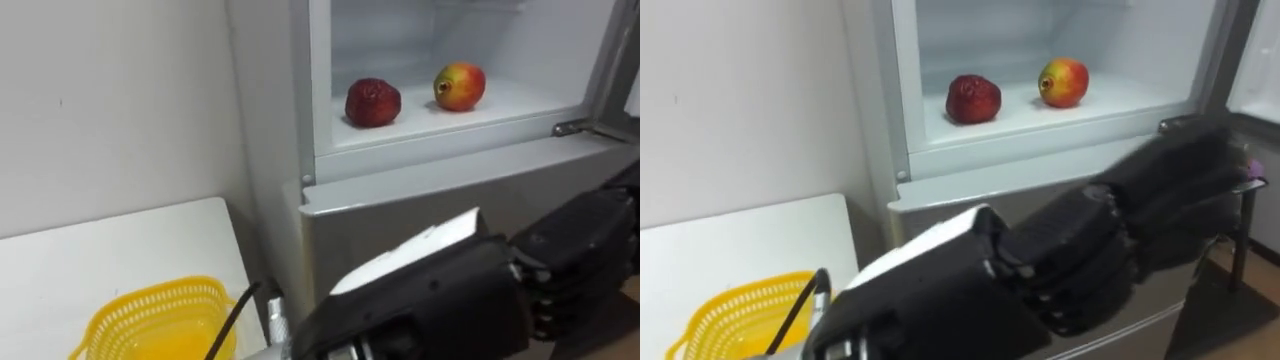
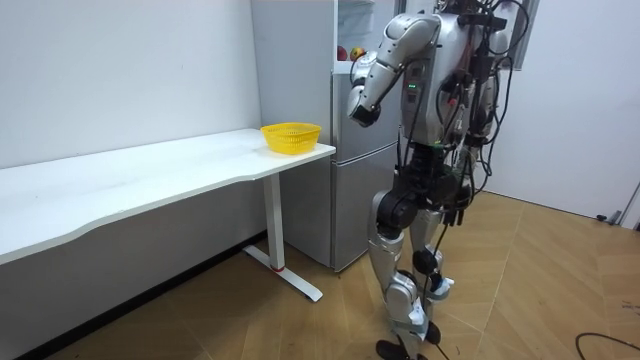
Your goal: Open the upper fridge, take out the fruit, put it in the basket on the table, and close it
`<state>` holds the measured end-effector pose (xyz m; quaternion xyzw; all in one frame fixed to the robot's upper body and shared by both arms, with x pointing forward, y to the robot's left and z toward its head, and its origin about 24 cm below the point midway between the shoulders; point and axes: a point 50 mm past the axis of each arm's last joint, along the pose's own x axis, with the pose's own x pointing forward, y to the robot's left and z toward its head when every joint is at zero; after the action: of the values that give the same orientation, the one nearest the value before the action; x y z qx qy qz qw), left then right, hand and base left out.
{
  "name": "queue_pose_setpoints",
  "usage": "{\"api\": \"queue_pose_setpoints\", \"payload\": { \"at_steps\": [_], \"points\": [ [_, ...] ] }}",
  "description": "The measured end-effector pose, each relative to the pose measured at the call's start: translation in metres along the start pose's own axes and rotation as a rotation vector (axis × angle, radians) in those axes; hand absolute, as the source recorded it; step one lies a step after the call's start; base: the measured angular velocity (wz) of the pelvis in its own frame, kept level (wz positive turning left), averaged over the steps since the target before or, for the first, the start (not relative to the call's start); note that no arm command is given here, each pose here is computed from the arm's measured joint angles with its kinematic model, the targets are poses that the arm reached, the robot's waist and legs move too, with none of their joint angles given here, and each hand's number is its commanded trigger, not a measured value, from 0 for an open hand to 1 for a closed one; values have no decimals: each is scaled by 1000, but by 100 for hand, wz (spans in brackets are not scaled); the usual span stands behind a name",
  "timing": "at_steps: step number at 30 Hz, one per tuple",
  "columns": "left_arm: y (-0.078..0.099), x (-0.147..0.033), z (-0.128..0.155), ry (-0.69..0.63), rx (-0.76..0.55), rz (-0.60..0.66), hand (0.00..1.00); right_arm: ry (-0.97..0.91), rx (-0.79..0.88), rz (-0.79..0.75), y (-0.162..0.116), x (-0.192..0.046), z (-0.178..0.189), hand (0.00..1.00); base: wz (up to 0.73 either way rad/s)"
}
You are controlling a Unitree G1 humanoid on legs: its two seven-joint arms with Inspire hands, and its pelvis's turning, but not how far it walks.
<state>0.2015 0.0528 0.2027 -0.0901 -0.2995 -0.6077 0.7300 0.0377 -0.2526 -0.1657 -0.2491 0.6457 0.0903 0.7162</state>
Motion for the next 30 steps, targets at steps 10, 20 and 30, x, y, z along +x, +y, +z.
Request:
{"api": "queue_pose_setpoints", "payload": {
  "at_steps": [10,20,30],
  "points": [
    [0,-1,1,-7,6,-1,0,28,-7,-22,4,-1,-11,0,2],
    [3,-11,1,12,15,48,0,19,-18,-26,3,-1,-7,0,6],
    [28,-62,38,29,249,390,0,36,45,-24,0,-1,-12,0,16]
  ]
}}
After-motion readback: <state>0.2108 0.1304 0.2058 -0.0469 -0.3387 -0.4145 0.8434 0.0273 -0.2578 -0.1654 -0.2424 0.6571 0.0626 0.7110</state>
